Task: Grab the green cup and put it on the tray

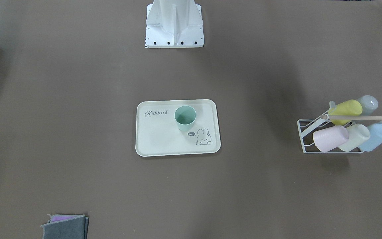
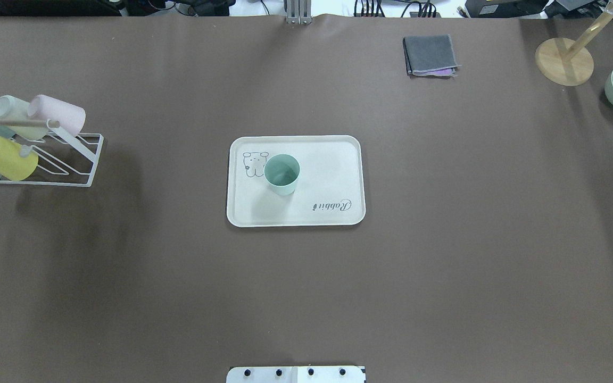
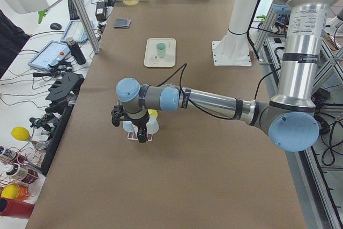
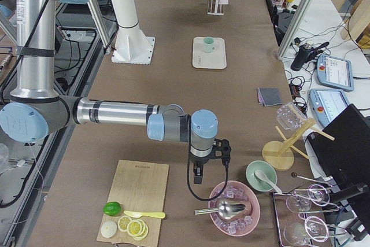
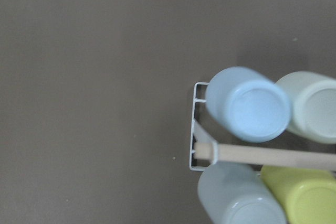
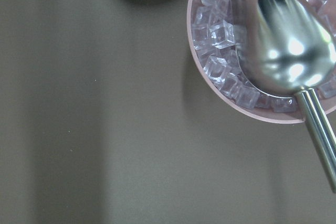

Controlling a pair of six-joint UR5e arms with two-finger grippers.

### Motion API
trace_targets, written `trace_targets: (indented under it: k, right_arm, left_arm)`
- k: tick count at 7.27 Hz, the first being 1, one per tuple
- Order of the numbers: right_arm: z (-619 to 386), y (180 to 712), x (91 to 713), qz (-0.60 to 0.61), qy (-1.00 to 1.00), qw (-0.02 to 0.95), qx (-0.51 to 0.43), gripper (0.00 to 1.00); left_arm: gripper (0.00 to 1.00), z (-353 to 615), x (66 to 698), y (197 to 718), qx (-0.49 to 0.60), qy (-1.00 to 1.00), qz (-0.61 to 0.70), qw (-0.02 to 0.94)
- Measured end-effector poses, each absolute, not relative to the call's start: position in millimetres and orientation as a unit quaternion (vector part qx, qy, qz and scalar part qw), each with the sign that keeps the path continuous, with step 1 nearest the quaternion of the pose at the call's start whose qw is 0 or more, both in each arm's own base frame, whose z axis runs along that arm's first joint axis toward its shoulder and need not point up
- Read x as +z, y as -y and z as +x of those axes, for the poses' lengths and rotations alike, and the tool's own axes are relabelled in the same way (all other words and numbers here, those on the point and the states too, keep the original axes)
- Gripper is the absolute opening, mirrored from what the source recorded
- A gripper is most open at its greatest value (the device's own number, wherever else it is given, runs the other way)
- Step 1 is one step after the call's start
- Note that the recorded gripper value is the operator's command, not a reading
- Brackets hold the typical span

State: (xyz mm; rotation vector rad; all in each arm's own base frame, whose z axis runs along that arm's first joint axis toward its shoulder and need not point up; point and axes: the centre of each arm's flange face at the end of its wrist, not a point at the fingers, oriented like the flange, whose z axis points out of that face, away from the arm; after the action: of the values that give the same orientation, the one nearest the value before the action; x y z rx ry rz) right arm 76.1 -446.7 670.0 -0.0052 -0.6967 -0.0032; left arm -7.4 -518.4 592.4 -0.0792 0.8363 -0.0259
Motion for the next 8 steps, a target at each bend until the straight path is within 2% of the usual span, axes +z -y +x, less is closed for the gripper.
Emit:
trace_targets:
  k: [3, 5, 8]
  right_arm:
    - [70.8, 446.7, 665.0, -0.002, 0.374, 0.927, -0.001, 1.00]
    - [69.8, 446.8, 664.2, -0.002, 0.381, 0.924, -0.001, 1.00]
    - [70.1, 446.6, 664.7, -0.002, 0.379, 0.925, -0.001, 1.00]
  left_arm:
    - [0.99, -37.6, 618.2, 505.3, 0.038, -0.411, -0.016, 0.911]
    - [0.99, -63.7, 646.8, 493.1, 0.012, -0.412, -0.028, 0.911]
    - [0.99, -72.7, 656.7, 488.3, 0.003, -0.402, -0.033, 0.915]
